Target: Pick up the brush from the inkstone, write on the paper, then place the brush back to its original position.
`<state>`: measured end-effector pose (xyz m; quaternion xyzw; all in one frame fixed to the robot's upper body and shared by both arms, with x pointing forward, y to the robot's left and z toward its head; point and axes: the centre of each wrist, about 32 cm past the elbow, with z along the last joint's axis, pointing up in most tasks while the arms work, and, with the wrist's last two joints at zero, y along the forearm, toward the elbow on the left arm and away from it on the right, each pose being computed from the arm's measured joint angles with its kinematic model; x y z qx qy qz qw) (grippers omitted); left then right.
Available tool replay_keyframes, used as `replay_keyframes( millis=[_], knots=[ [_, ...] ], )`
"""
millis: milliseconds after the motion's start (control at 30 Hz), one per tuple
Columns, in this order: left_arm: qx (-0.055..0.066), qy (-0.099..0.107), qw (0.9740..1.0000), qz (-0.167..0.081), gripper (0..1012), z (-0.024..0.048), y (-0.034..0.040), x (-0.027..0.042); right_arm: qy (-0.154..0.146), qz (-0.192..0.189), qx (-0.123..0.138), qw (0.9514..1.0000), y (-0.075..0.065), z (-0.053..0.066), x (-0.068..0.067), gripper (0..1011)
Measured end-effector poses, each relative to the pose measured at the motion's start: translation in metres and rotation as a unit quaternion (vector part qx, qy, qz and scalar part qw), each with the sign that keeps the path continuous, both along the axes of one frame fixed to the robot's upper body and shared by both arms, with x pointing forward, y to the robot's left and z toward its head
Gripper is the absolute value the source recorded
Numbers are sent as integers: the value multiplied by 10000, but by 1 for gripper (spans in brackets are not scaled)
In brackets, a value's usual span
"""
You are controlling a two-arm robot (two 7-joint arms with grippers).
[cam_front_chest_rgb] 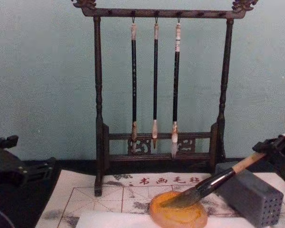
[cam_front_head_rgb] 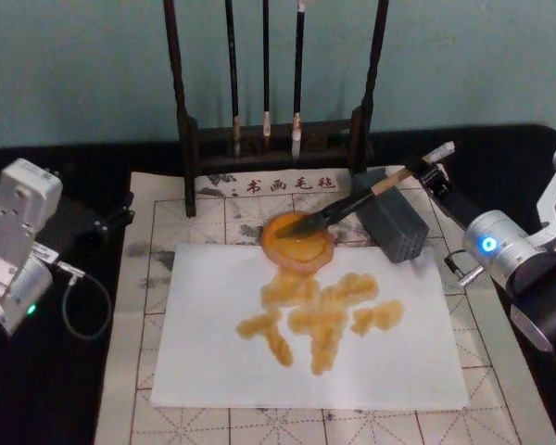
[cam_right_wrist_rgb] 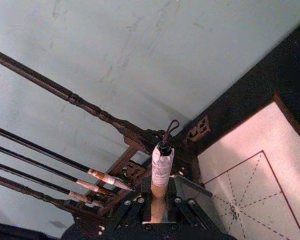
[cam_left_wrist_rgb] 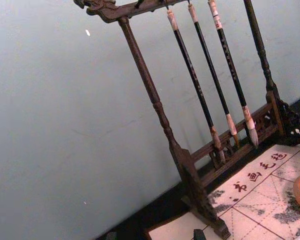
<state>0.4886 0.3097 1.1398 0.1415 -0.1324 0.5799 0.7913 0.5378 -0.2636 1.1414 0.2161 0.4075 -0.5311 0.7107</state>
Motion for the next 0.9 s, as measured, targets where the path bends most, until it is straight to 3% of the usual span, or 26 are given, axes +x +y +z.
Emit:
replay_keyframes(
  millis=[633,900],
  knots=[
    [0,0,10000,0,1001,0,0,0,-291,137,131,9994,-59,108,28,182],
    [0,0,10000,0,1001,0,0,0,-388,209,28,9990,-86,128,-5,182]
  ],
)
